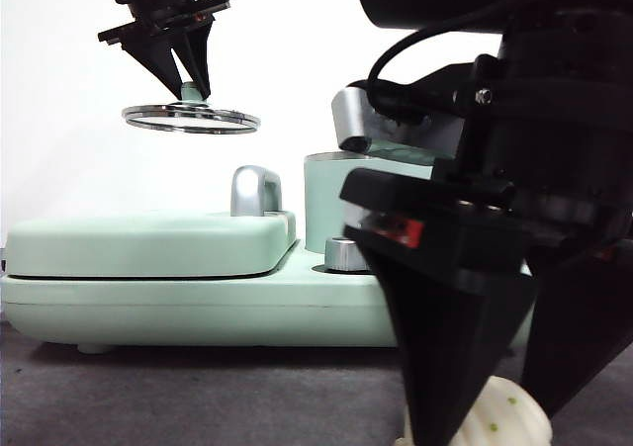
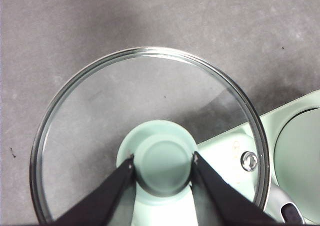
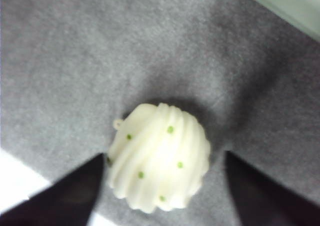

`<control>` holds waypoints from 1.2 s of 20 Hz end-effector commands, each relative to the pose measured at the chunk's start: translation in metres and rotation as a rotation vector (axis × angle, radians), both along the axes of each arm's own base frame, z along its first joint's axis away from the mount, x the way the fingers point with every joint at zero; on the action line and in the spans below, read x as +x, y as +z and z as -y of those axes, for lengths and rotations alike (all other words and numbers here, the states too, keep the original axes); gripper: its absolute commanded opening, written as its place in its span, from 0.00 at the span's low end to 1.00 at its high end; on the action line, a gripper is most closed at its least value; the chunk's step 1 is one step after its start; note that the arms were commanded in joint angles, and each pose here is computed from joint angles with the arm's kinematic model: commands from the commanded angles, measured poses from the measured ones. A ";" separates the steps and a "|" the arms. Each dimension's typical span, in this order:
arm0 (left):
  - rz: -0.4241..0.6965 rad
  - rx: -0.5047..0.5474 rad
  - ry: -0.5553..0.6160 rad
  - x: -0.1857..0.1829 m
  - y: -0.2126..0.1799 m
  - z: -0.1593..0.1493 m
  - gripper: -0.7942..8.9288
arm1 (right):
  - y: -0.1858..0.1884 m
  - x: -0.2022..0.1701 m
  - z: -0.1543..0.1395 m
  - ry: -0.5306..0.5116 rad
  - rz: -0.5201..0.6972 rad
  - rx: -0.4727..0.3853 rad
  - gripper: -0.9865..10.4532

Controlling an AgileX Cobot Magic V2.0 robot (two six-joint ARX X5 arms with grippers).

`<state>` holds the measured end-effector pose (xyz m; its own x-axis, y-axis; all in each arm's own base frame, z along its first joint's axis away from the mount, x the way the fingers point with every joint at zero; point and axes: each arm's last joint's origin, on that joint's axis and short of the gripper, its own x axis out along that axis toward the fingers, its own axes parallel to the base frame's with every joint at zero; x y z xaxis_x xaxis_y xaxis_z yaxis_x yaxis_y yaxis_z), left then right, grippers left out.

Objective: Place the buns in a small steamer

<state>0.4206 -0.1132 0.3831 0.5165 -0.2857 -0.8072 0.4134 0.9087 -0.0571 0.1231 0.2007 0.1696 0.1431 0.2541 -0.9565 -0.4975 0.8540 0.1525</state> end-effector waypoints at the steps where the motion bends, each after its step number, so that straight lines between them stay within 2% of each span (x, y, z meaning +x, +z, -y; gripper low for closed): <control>1: 0.068 -0.024 0.002 -0.004 0.017 0.000 0.13 | -0.001 -0.001 -0.004 0.018 0.003 -0.001 0.23; 6: 0.069 -0.024 0.001 -0.004 0.017 0.000 0.13 | 0.012 0.003 -0.009 0.021 -0.013 0.032 0.21; 8: 0.069 -0.024 0.002 -0.004 0.017 0.000 0.13 | 0.036 0.012 -0.013 0.029 -0.010 0.039 0.21; 12: 0.069 -0.024 0.002 -0.004 0.017 0.000 0.13 | 0.108 0.042 -0.012 0.023 0.047 0.060 0.21; 15: 0.069 -0.024 0.002 -0.004 0.017 0.000 0.13 | 0.158 0.077 -0.001 0.013 0.133 0.074 0.21; 17: 0.069 -0.024 0.002 -0.004 0.017 0.000 0.13 | 0.177 0.104 0.005 -0.013 0.176 0.056 0.21; 20: 0.069 -0.024 0.002 -0.004 0.017 0.000 0.13 | 0.186 0.146 0.009 -0.041 0.196 0.025 0.21; 24: 0.069 -0.024 0.002 -0.004 0.017 0.000 0.13 | 0.165 0.190 0.012 -0.071 0.155 -0.026 0.22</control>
<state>0.4206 -0.1132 0.3832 0.5171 -0.2859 -0.8068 0.4135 0.9087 -0.0570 0.3104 0.1847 0.3359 0.3116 0.2140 -0.9258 -0.4247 0.9030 0.0658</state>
